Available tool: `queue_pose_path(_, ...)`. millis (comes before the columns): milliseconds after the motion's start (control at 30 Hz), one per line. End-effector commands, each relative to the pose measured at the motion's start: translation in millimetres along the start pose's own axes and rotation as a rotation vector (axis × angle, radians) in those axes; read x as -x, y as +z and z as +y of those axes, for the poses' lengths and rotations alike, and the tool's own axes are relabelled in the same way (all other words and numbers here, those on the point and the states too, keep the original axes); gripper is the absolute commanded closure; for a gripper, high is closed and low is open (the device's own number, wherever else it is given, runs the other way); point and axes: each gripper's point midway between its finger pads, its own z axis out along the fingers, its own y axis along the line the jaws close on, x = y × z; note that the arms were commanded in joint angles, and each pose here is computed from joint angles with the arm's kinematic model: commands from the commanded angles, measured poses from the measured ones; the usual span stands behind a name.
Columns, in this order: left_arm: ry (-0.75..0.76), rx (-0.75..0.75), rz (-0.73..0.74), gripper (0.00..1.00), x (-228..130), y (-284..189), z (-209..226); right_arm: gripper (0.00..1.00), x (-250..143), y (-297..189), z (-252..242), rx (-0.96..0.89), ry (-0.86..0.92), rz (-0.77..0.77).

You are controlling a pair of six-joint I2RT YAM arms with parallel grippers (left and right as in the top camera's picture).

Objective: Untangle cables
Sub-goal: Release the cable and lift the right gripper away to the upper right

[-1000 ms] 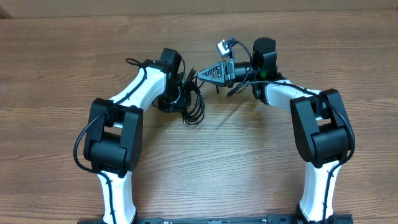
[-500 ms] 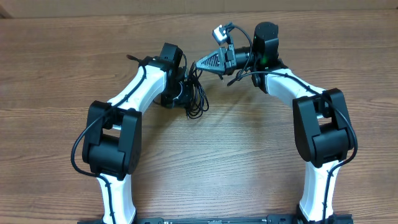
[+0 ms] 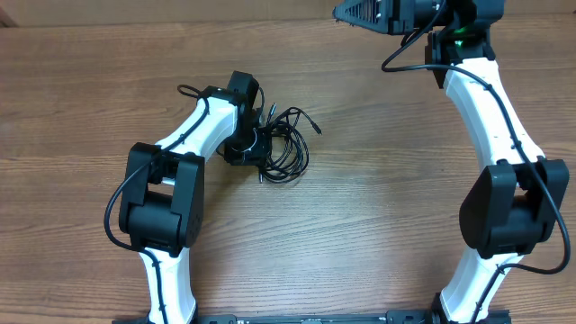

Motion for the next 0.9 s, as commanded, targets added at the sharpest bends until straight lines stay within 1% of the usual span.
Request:
queue_pose_path(0, -0.015, 0.111, 0.069, 0.96, -13, 27, 28, 0.96, -15, 6, -6, 0.023, 0.049, 0.06)
queue_pose_path(100, -0.029, 0.084, 0.054, 0.95, -2, 10, 23, 0.95, -15, 6, -7, 0.023, 0.054, 0.059)
queue_pose_path(167, -0.026, 0.042, 0.036, 0.9, 8, -8, 15, 0.88, -15, 5, -9, 0.022, 0.063, 0.059)
queue_pose_path(200, -0.015, 0.014, 0.025, 0.87, 13, -19, 9, 0.83, -16, 5, -9, 0.022, 0.067, 0.059)
queue_pose_path(233, -0.003, -0.015, 0.016, 0.82, 18, -31, 3, 0.69, -16, 5, -10, 0.022, 0.064, 0.059)
queue_pose_path(300, 0.016, -0.06, 0.005, 0.66, 25, -55, -7, 0.55, -17, 5, -12, 0.023, 0.065, 0.059)
queue_pose_path(333, 0.02, -0.069, 0.0, 0.62, 27, -66, -11, 0.46, -17, 5, -14, 0.023, 0.07, 0.059)
queue_pose_path(367, 0.025, -0.07, -0.005, 0.59, 29, -74, -13, 0.4, -18, 5, -15, 0.023, 0.074, 0.058)
queue_pose_path(400, 0.038, -0.07, -0.012, 0.59, 31, -83, -15, 0.37, -19, 5, -17, 0.024, 0.079, 0.058)
queue_pose_path(533, 0.054, -0.063, -0.027, 0.58, 33, -101, -18, 0.34, -26, 5, -29, 0.026, 0.114, 0.057)
queue_pose_path(633, 0.053, -0.047, -0.023, 0.57, 32, -99, -16, 0.34, -36, 5, -43, 0.023, 0.156, 0.05)
queue_pose_path(700, 0.045, -0.007, -0.026, 0.56, 33, -95, -8, 0.33, -44, 6, -57, -0.009, 0.213, 0.027)
queue_pose_path(733, 0.038, 0.009, -0.026, 0.56, 33, -93, -5, 0.33, -48, 6, -64, -0.036, 0.243, 0.014)
queue_pose_path(800, 0.03, 0.027, -0.023, 0.56, 32, -86, 0, 0.33, -60, 5, -88, -0.145, 0.321, -0.018)
queue_pose_path(867, 0.02, 0.029, -0.012, 0.57, 29, -75, 3, 0.33, -85, 1, -121, -0.335, 0.389, -0.015)
